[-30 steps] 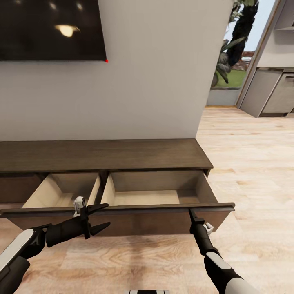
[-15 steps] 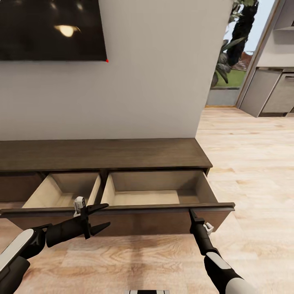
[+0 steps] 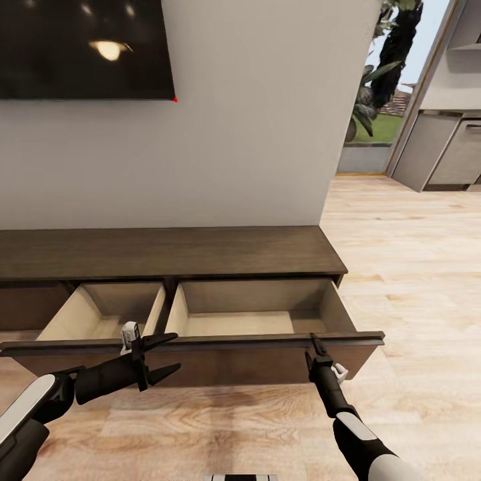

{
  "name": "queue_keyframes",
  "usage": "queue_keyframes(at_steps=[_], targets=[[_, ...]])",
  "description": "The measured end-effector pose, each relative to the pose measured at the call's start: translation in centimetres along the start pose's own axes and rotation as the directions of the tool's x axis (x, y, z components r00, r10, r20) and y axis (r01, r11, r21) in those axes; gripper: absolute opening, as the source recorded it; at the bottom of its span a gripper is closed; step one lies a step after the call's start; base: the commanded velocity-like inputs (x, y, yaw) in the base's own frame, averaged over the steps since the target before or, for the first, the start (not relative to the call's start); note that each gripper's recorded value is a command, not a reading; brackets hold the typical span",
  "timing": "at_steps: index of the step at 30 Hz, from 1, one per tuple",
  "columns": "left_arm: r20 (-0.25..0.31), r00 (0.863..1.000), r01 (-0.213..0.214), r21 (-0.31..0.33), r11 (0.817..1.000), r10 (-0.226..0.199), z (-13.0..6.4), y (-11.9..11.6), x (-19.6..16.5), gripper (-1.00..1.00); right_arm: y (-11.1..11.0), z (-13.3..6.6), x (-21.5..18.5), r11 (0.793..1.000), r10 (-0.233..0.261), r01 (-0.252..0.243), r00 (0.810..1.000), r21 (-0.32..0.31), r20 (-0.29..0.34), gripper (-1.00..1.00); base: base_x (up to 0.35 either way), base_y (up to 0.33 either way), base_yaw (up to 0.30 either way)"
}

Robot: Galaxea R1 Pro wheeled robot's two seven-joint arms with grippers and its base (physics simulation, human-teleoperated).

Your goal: Place each of the two pumpkins and all three candles from the living room inside a cabinet in the living room (use any cabinet), then make sure every cabinet is closed, and position the cauldron so it is next to a table in the living room.

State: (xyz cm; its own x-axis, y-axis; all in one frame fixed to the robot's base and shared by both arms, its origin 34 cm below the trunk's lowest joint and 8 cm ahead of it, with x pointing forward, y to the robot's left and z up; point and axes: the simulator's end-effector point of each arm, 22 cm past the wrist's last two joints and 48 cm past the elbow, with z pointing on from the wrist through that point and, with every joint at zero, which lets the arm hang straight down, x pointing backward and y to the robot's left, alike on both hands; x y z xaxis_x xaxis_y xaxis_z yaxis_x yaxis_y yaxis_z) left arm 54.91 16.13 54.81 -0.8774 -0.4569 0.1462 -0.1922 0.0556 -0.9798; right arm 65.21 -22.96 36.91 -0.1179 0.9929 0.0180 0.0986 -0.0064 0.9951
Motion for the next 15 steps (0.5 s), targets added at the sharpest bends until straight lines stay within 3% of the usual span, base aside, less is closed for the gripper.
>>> queue_keyframes(at_steps=[5,15], targets=[[0.001,1.0,0.0,0.0,1.0,0.0,-0.01,0.0,-0.04,1.0,-0.03,0.0,-0.06,1.0,0.002,-0.002,1.0,0.0,0.002,1.0,-0.151,0.0,0.0],[0.0,1.0,0.001,0.0,1.0,-0.001,0.03,0.02,-0.01,1.0,-0.05,0.0,-0.03,1.0,-0.001,0.001,1.0,0.001,0.0,1.0,-0.282,-0.015,0.0]])
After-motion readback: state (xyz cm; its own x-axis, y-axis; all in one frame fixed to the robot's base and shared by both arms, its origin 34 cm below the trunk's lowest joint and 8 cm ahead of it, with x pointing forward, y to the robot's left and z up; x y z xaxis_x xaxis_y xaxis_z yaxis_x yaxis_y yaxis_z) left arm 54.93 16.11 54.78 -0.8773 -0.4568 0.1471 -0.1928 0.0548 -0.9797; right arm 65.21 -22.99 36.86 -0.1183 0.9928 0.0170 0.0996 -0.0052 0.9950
